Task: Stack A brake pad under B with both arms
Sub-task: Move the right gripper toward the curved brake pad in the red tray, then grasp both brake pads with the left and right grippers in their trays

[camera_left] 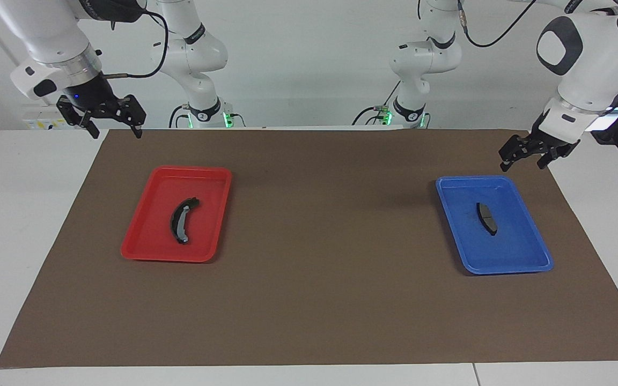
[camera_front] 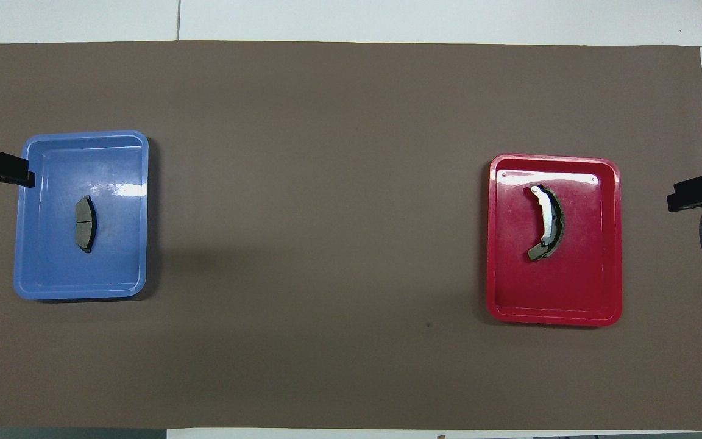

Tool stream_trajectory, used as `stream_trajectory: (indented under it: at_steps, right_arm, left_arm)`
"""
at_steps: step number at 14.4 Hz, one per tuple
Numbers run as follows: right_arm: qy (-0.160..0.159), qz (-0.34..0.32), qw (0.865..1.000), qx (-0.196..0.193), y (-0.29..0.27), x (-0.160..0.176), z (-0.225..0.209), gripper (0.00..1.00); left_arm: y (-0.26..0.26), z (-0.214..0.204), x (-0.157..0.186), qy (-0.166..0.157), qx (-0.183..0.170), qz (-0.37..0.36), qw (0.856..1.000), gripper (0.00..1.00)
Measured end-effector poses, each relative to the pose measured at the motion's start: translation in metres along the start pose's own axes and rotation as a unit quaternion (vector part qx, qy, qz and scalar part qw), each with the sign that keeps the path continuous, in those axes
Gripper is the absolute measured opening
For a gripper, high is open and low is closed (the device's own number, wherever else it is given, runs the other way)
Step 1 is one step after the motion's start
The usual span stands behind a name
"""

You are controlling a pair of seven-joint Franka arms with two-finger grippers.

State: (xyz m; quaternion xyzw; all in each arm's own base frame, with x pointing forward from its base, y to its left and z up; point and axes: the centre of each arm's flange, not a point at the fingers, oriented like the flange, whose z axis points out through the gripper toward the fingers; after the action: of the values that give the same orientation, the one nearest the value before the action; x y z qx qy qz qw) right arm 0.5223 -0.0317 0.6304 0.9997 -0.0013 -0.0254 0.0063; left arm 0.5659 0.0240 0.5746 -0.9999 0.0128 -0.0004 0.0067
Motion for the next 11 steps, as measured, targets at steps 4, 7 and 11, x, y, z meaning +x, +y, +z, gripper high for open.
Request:
stream_trajectory:
  at_steps: [4,7,11]
  right_arm:
    - [0.026,-0.002,1.000,0.001,0.000,0.004,0.035,0.99]
    - [0.039,-0.004,0.999,0.003,-0.002,0.002,0.101,0.99]
    - [0.033,-0.007,0.999,0.000,-0.007,0.011,0.193,0.99]
  left_arm:
    - [-0.002,0.000,0.000,0.000,0.000,-0.002,1.000,1.00]
    - [-0.002,0.003,0.001,0.003,0.000,-0.002,1.000,1.00]
    - [-0.011,0.048,0.007,0.012,0.001,-0.007,1.000,1.00]
